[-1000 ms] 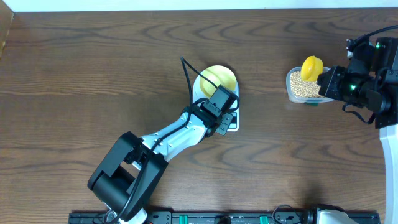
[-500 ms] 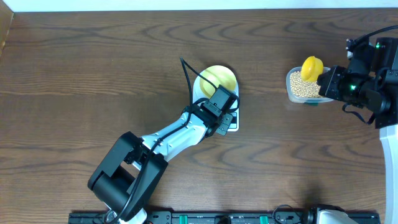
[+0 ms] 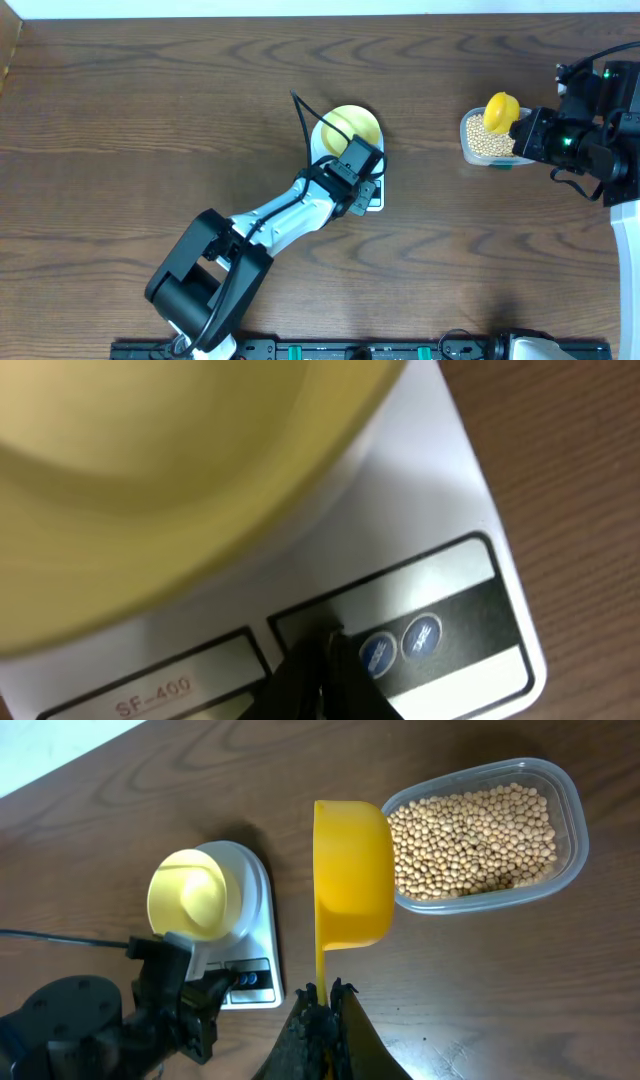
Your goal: Scoop item into bowl and weigh 50g on scale
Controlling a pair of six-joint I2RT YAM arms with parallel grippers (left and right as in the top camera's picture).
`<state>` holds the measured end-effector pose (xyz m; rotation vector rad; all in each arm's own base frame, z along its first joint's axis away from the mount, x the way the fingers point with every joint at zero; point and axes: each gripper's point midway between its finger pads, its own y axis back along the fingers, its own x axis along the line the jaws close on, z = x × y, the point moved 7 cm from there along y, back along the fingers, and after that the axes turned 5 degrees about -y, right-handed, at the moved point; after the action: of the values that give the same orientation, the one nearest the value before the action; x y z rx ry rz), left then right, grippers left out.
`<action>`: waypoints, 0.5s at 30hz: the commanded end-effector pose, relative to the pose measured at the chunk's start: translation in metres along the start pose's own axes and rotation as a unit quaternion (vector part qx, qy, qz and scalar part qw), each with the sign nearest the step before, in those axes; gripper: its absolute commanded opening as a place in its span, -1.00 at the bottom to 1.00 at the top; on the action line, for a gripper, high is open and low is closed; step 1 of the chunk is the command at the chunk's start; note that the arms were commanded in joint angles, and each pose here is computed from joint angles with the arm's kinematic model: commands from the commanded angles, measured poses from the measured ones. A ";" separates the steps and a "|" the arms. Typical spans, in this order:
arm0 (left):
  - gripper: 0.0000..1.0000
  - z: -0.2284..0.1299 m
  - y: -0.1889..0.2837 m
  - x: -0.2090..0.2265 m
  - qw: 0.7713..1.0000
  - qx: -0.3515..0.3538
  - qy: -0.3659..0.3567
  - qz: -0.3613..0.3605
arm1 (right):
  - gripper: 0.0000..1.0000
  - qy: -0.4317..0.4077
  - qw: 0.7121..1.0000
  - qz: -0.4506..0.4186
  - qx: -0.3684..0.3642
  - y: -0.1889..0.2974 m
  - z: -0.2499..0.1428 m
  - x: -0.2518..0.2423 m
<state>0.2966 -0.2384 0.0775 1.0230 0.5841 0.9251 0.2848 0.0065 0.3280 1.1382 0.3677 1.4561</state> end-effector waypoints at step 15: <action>-0.85 -0.045 -0.031 0.009 0.995 0.096 0.008 0.026 | -0.97 0.012 1.000 -0.009 -0.016 0.009 0.004 0.000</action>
<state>0.2963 -0.2383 0.0776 1.0304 0.6004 0.9310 0.2843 0.0047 0.3271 1.1261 0.3806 1.4433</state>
